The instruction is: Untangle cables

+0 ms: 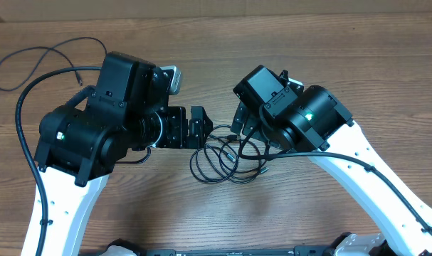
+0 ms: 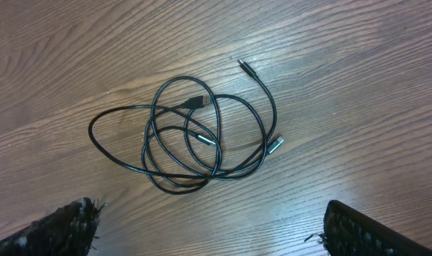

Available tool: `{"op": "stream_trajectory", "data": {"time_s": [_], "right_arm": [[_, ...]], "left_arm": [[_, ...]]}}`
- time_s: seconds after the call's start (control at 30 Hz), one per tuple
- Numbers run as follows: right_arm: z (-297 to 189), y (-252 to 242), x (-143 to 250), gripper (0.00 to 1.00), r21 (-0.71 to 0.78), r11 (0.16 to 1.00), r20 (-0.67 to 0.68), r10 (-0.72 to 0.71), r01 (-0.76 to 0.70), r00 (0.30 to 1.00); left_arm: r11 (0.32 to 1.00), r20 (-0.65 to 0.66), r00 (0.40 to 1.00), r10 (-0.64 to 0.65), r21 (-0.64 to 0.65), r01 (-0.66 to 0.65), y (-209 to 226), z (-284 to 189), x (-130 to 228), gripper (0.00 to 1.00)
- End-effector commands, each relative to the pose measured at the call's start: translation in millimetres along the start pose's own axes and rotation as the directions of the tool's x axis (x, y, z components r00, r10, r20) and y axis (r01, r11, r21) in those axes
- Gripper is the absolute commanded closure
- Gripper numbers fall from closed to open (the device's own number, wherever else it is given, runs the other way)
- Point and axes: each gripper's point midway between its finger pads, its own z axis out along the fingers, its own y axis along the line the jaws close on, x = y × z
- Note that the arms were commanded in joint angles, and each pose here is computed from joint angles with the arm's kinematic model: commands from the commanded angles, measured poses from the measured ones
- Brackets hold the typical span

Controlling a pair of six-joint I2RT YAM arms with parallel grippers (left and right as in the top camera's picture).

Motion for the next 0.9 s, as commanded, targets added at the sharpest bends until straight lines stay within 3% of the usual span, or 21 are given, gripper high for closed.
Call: {"op": "stream_trajectory", "data": {"time_s": [0.0, 0.57, 0.87], "right_arm": [[1, 0, 0, 0.00, 0.001, 1.000, 0.002, -0.005, 0.005, 1.000], [1, 0, 0, 0.00, 0.001, 1.000, 0.002, -0.005, 0.005, 1.000], [1, 0, 0, 0.00, 0.001, 1.000, 0.002, -0.005, 0.005, 1.000]], "left_arm": [[1.000, 0.005, 1.000, 0.021, -0.008, -0.021, 0, 0, -2, 0.00], [1.000, 0.005, 1.000, 0.020, -0.008, -0.020, 0, 0, -2, 0.00], [1.000, 0.070, 0.997, -0.022, -0.004, 0.023, -2, 3, -20, 0.00]]}}
